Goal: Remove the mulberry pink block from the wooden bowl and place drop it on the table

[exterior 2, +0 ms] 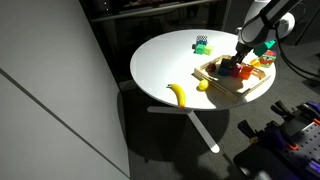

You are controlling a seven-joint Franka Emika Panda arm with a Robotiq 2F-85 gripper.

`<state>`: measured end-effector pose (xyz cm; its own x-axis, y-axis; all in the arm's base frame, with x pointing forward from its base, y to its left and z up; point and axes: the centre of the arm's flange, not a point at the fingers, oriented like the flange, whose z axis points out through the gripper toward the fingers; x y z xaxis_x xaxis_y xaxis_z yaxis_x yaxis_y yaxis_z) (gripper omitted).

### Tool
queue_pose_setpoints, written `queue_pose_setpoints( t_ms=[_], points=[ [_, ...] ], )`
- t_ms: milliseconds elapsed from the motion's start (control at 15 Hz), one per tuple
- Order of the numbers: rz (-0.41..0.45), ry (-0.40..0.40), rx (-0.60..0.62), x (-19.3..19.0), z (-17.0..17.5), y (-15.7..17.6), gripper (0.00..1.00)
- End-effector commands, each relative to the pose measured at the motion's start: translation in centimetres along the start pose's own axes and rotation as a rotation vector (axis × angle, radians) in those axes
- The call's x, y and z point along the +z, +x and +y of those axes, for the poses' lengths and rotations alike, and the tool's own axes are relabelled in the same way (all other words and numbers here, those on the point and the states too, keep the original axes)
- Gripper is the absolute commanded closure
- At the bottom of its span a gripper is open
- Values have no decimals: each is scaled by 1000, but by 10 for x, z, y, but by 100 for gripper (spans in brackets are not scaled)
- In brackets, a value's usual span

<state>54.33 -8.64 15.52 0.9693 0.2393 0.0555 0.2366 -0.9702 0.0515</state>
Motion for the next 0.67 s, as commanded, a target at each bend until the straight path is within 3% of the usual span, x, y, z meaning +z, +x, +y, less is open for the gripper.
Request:
queue_pose_setpoints(
  t_ms=[0,600],
  points=[
    [0,0,0,0,0,0,0],
    [-4,0,1,0,1,-3,0]
  ],
)
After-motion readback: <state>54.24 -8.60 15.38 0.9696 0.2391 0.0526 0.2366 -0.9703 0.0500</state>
